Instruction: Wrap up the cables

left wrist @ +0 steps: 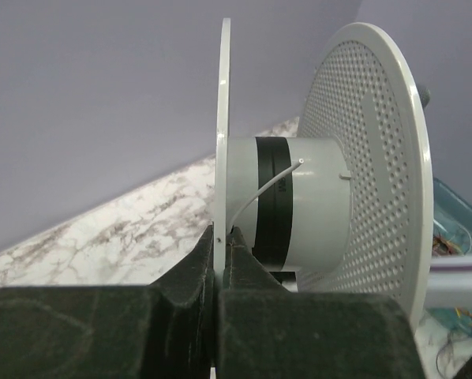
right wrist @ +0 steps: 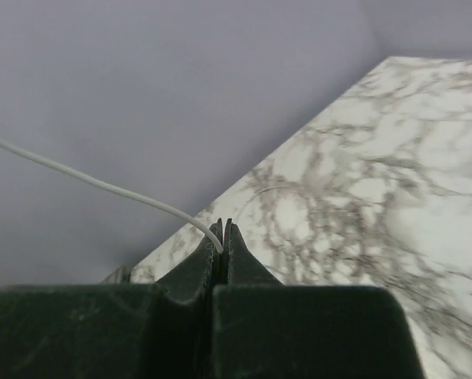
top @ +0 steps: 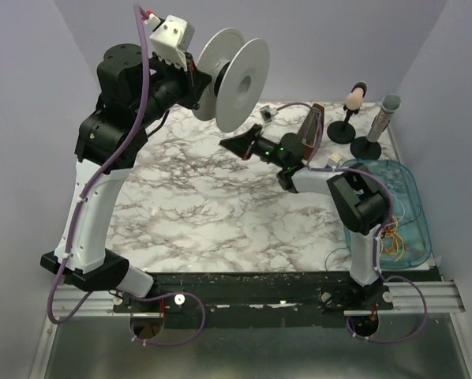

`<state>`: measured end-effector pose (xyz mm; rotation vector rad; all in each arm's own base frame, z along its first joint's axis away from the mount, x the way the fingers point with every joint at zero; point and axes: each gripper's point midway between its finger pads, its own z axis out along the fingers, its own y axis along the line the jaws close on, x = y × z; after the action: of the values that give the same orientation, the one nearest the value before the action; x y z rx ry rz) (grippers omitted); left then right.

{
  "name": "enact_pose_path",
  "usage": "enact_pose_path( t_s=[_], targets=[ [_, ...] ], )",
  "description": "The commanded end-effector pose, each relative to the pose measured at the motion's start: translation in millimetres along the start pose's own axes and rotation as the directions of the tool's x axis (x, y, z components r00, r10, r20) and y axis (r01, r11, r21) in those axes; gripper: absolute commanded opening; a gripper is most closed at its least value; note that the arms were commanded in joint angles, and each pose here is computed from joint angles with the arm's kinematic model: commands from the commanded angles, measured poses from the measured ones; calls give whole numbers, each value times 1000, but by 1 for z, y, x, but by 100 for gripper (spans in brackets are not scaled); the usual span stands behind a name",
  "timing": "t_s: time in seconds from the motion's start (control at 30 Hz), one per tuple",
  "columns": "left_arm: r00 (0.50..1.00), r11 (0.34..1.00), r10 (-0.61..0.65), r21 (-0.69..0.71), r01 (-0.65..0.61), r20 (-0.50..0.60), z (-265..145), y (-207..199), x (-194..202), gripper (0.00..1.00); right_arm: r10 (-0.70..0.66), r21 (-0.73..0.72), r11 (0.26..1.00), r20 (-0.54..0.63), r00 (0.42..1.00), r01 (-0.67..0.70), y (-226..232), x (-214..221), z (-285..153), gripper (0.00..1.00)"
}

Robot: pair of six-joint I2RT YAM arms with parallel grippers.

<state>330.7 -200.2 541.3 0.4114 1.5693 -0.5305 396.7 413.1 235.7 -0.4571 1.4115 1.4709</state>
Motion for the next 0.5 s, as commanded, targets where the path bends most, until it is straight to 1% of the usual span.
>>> enact_pose_path(
  t_s=[0.0,0.03,0.07,0.13,0.2,0.23,0.33,0.4,0.47],
  targets=[
    [998,989,70,131,-70,8,-23,-12,13,0,-76,98,993,154,985,61,-2,-91,-45,1],
    [993,976,114,189,-107,-25,-26,-19,30,0,-128,123,986,130,983,112,5,-102,-52,1],
    [983,963,175,218,-161,-47,-31,-20,44,0,-177,145,976,93,980,163,7,-106,-58,1],
    [962,943,257,244,-229,-91,-39,-17,68,0,-212,180,962,15,977,206,9,-108,-70,1],
    [932,919,340,251,-303,-122,-45,-11,87,0,-224,195,954,-34,974,226,13,-109,-82,1],
    [920,910,369,251,-330,-131,-48,-8,95,0,-233,204,949,-60,971,240,13,-108,-88,1],
    [879,892,427,254,-373,-211,-49,4,130,0,-261,232,926,-176,949,298,14,-101,-100,1],
    [846,879,465,247,-407,-260,-48,12,156,0,-275,223,918,-240,931,328,19,-101,-104,1],
    [795,849,526,236,-472,-303,-43,21,183,0,-274,214,913,-309,911,348,28,-103,-108,1]
  ],
)
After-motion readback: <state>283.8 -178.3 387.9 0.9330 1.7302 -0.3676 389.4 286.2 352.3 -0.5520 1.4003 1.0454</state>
